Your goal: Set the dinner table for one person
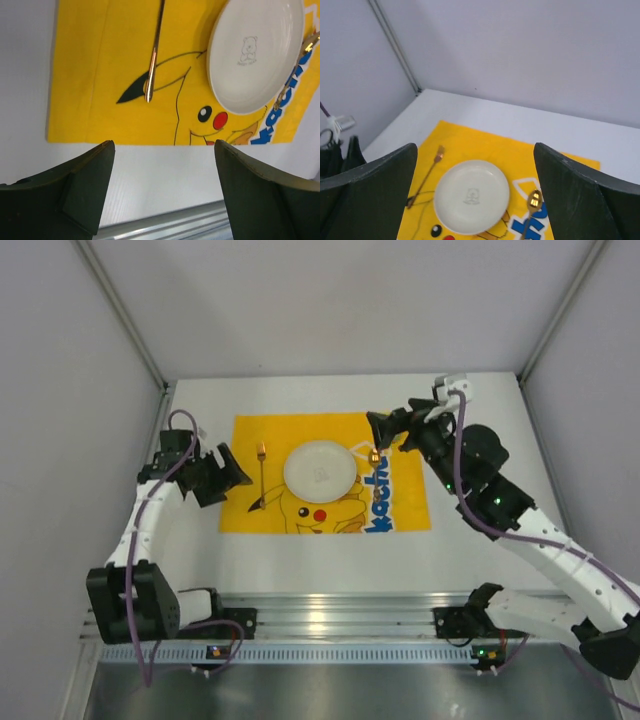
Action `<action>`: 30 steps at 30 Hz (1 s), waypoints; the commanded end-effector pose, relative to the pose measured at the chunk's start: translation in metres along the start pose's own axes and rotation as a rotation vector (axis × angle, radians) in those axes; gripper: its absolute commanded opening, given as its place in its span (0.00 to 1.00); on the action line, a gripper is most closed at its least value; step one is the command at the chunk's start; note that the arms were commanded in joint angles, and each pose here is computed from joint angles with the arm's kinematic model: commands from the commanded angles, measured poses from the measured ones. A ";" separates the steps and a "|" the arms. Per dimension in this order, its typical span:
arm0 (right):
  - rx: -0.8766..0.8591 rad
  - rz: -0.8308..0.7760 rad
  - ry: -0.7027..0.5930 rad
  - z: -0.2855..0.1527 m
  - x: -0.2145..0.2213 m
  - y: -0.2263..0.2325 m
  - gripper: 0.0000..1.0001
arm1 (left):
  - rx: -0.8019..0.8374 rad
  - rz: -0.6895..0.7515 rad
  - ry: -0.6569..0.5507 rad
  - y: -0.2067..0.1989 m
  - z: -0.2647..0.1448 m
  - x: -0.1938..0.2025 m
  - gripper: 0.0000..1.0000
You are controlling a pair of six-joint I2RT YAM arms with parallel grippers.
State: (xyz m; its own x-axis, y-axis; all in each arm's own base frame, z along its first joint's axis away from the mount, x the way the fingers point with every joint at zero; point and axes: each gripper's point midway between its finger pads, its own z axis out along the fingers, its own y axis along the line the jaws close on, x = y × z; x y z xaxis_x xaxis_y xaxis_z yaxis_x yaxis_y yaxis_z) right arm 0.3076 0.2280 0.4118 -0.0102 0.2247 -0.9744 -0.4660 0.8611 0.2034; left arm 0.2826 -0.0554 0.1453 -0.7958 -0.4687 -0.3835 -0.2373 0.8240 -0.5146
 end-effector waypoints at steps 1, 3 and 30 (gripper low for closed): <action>0.051 -0.196 -0.022 -0.011 0.041 -0.028 1.00 | -0.014 0.060 -0.143 -0.011 0.019 -0.053 0.85; 0.122 -0.090 -0.014 -0.035 0.058 -0.044 1.00 | -0.145 0.133 -0.279 0.012 0.023 -0.070 0.84; 0.331 0.027 0.090 -0.137 0.125 -0.108 0.99 | -0.113 0.619 -0.857 0.045 0.087 -0.082 0.90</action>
State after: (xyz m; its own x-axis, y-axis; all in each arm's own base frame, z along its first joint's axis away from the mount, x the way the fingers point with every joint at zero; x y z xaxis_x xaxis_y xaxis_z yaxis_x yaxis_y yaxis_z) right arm 0.2362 0.1045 0.2494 -0.1290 0.2063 -0.9699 -0.1605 0.9609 0.2257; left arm 0.3687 -0.0067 0.0471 -0.2891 -0.0132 -0.9572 -0.0421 0.9991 -0.0010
